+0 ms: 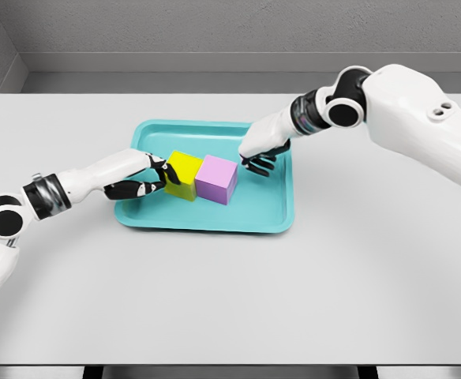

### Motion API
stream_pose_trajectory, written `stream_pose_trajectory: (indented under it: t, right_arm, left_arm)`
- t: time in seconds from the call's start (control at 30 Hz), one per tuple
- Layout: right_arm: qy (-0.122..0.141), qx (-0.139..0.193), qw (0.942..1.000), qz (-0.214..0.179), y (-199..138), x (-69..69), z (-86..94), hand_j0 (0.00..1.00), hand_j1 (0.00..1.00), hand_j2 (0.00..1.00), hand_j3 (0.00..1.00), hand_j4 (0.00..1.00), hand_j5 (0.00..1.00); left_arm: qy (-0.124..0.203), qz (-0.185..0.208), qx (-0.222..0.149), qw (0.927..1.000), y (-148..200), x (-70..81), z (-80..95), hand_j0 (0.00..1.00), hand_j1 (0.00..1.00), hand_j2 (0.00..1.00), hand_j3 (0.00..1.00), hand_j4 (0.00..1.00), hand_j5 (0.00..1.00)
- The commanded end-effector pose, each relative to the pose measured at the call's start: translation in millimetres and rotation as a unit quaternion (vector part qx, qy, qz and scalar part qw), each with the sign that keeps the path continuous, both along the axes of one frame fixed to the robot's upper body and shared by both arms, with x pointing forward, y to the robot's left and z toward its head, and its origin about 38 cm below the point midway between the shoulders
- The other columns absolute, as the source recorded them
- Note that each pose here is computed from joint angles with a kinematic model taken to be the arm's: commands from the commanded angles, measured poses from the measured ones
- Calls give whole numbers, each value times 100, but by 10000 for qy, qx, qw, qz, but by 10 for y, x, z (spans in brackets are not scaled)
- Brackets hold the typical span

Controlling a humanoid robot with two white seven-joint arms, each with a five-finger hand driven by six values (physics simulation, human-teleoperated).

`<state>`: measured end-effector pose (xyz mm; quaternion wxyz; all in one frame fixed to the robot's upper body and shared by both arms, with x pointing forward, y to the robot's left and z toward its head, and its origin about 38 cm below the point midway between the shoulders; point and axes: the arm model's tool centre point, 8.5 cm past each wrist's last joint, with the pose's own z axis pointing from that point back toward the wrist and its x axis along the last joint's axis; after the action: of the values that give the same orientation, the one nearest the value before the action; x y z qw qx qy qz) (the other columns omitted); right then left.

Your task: Push two cubes

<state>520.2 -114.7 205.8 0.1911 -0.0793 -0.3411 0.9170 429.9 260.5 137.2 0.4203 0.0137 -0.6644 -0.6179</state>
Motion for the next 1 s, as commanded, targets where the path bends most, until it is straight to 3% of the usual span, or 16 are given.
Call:
stream_pose_trajectory:
  t: [0.0, 0.13, 0.23, 0.5, 0.63, 0.87, 0.93, 0.97]
  right_arm:
    - [24, 87, 10000, -3, -33, -19, 33, 15, 15, 15, 15, 15, 15]
    - [235, 416, 9988, 97, -44, -134, 98, 15, 15, 15, 15, 15, 15]
    - [262, 453, 9985, 158, -42, -177, 105, 15, 15, 15, 15, 15, 15]
    - [219, 404, 9989, -40, -235, -124, 120, 14, 14, 14, 14, 14, 14]
    - [95, 554, 9983, -154, -306, -71, 250, 14, 14, 14, 14, 14, 14]
    - [91, 559, 9981, -252, -533, -119, 255, 14, 14, 14, 14, 14, 14]
    - [47, 683, 9973, -261, -610, -114, 328, 14, 14, 14, 14, 14, 14]
    - [112, 695, 9972, -265, -654, -137, 276, 14, 14, 14, 14, 14, 14]
  left_arm:
    - [-31, -115, 193, 9997, -46, -17, -47, 52, 52, 52, 52, 52, 52]
    - [-28, -110, 189, 9998, -51, -7, -49, 52, 52, 52, 52, 52, 52]
    - [-15, -82, 196, 9998, -35, 13, -50, 52, 52, 52, 52, 52, 52]
    - [-28, -84, 203, 9998, -11, 1, -34, 51, 51, 51, 51, 51, 51]
    - [-33, -30, 160, 9999, 53, 0, -7, 52, 52, 52, 52, 52, 52]
    - [10, -15, 185, 9998, 93, -30, -35, 52, 52, 52, 52, 52, 52]
    - [4, -16, 183, 9998, 96, -31, -29, 52, 52, 52, 52, 52, 52]
    - [4, -16, 183, 9998, 96, -31, -29, 52, 52, 52, 52, 52, 52]
